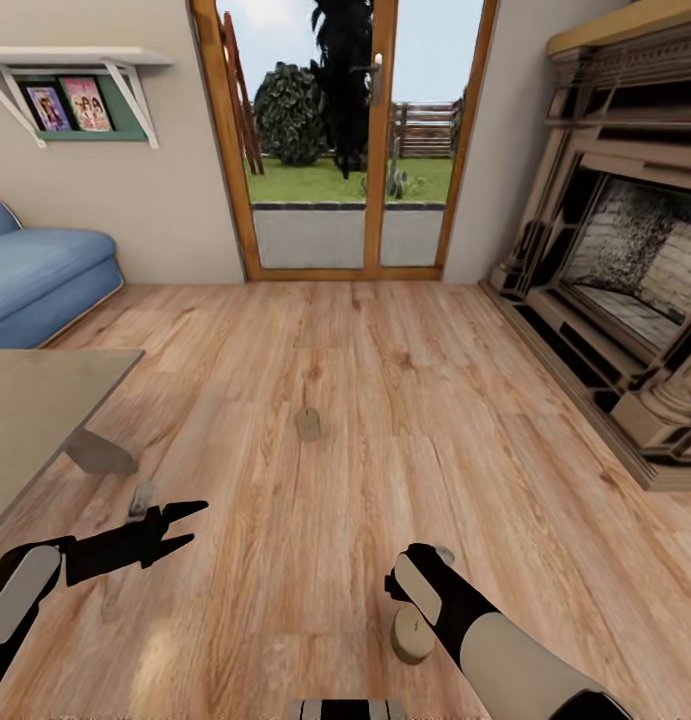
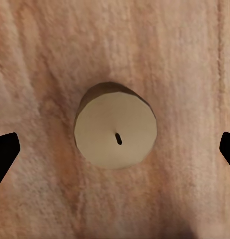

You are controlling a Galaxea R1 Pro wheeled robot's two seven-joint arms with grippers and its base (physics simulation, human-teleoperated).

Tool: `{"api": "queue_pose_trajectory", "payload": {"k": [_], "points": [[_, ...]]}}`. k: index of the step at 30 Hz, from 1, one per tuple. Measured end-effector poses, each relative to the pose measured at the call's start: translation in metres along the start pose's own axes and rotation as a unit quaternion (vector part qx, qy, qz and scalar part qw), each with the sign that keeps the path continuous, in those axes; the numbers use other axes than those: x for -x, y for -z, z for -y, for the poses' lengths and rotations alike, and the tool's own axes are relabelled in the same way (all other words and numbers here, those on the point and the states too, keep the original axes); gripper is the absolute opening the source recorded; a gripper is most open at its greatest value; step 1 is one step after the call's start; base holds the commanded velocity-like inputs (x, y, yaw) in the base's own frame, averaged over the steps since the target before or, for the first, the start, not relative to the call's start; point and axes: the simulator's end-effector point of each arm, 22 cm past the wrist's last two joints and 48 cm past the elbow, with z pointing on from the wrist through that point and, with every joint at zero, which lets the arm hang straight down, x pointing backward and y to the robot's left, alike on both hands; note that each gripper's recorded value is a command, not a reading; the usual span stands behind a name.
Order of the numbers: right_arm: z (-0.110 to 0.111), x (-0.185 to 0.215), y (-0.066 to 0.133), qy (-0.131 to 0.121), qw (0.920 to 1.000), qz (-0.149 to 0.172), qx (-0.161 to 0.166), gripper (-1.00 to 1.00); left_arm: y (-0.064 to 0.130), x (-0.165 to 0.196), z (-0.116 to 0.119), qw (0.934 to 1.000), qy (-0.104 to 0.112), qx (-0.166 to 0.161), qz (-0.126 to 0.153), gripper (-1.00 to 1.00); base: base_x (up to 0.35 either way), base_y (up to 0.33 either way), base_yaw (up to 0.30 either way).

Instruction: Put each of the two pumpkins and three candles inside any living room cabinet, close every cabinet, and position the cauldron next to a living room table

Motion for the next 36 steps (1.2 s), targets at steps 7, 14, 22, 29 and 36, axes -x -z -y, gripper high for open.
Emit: {"api": "queue_pose_trajectory", "payload": {"k": [7, 14, 22, 29, 36], "points": [[-0.001, -0.010, -0.012, 0.002, 0.9999, -0.013, -0.002, 1.00, -0.006, -0.003, -0.014, 0.9999, 0.010, 0.007, -0.006, 1.00, 0.000, 0.000, 0.000], [-0.001, -0.020, -0.024, 0.004, 0.9996, -0.027, -0.004, 1.00, -0.011, -0.007, -0.028, 0.9996, 0.020, 0.015, -0.012, 1.00, 0.000, 0.000, 0.000], [0.000, -0.032, -0.038, 0.006, 0.9991, -0.042, -0.007, 1.00, -0.018, -0.012, -0.044, 0.9990, 0.031, 0.024, -0.020, 1.00, 0.000, 0.000, 0.000], [0.001, -0.043, -0.050, 0.007, 0.9984, -0.056, -0.010, 1.00, -0.023, -0.017, -0.058, 0.9983, 0.041, 0.032, -0.026, 1.00, 0.000, 0.000, 0.000], [0.002, -0.052, -0.062, 0.007, 0.9977, -0.066, -0.012, 1.00, -0.028, -0.022, -0.072, 0.9974, 0.051, 0.040, -0.032, 1.00, 0.000, 0.000, 0.000]]}}
